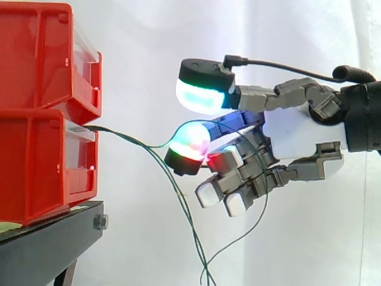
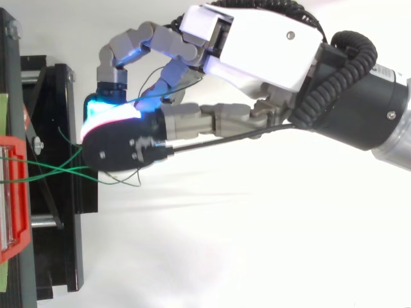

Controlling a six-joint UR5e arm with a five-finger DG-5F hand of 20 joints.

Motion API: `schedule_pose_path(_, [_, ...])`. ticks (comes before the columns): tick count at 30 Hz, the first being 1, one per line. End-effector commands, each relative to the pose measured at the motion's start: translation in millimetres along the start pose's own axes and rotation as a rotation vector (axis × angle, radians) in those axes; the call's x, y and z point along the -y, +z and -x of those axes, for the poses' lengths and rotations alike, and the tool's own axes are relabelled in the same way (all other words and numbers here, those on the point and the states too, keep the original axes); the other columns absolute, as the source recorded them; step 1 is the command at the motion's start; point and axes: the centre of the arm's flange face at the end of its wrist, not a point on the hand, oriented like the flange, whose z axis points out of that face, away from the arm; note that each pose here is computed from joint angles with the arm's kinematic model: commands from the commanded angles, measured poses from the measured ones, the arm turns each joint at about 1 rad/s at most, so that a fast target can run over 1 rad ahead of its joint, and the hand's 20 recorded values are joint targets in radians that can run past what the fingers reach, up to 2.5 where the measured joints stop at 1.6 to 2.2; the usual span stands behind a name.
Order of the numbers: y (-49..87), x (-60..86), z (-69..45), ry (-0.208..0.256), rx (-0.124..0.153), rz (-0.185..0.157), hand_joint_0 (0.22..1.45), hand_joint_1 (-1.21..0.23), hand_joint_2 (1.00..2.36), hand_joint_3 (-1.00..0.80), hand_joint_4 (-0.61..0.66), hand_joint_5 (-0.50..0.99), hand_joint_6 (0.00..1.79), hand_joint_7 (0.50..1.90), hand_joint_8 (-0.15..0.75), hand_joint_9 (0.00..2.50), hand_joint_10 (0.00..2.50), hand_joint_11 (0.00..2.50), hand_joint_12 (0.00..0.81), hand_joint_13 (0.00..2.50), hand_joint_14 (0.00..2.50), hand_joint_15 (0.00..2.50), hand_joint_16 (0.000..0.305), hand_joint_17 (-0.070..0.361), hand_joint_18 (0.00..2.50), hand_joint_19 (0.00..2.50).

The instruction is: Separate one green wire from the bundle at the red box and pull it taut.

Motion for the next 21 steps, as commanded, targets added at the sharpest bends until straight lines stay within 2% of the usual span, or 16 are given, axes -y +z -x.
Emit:
schedule_pose_path(1, [0.0, -0.6, -0.7, 0.004, -0.003, 0.001, 0.60, -0.40, 1.01, -0.39, 0.08, -0.16, 0.89, 1.10, 0.263, 1.26, 0.02, 1.16, 0.358, 1.05, 0.02, 0.58, 0.049, 0.110, 0.94, 0.66])
schedule_pose_path(5, [0.1, 0.4, 0.3, 0.004, -0.002, 0.000, 0.58, -0.54, 1.02, -0.17, 0.11, -0.16, 0.89, 1.11, 0.307, 1.26, 0.02, 1.19, 0.393, 1.09, 0.02, 0.57, 0.056, 0.126, 1.01, 0.63])
schedule_pose_path(7, [-0.2, 0.1, -0.8, 0.003, -0.004, 0.000, 0.59, -0.58, 1.01, -0.14, 0.11, -0.16, 0.90, 1.12, 0.313, 1.25, 0.02, 1.21, 0.403, 1.09, 0.02, 0.57, 0.058, 0.130, 1.03, 0.62])
schedule_pose_path(8, [-0.2, 0.1, -0.8, 0.003, -0.004, 0.000, 0.61, -0.70, 1.02, -0.05, 0.08, -0.17, 0.92, 1.08, 0.313, 1.22, 0.01, 1.23, 0.399, 1.09, 0.02, 0.57, 0.058, 0.129, 1.03, 0.61])
schedule_pose_path(10, [-0.2, 0.1, -0.8, 0.003, -0.004, 0.000, 0.62, -0.74, 1.02, -0.02, 0.04, -0.18, 0.94, 1.06, 0.307, 1.20, 0.01, 1.25, 0.396, 1.07, 0.02, 0.58, 0.057, 0.129, 1.03, 0.61])
schedule_pose_path(13, [-0.2, 0.1, -0.8, 0.003, -0.004, 0.000, 0.63, -0.78, 1.02, -0.06, 0.03, -0.19, 0.94, 1.02, 0.276, 1.12, 0.01, 1.24, 0.377, 1.02, 0.02, 0.57, 0.054, 0.123, 0.98, 0.60])
schedule_pose_path(16, [0.1, 0.4, 0.3, 0.003, -0.002, 0.000, 0.66, -0.85, 1.02, -0.24, 0.04, -0.21, 0.94, 1.01, 0.253, 1.07, 0.02, 1.24, 0.351, 0.97, 0.02, 0.58, 0.049, 0.111, 0.91, 0.60])
schedule_pose_path(18, [-0.2, 0.1, -0.8, 0.003, -0.004, 0.000, 0.69, -0.87, 1.01, -0.42, 0.07, -0.20, 0.94, 1.00, 0.249, 1.07, 0.02, 1.23, 0.348, 0.96, 0.02, 0.57, 0.049, 0.110, 0.90, 0.58])
schedule_pose_path(21, [0.0, -0.6, -0.7, 0.005, -0.003, 0.001, 0.70, -0.88, 1.00, -0.49, 0.06, -0.20, 0.93, 1.00, 0.247, 1.08, 0.02, 1.23, 0.344, 0.95, 0.02, 0.57, 0.048, 0.109, 0.90, 0.57])
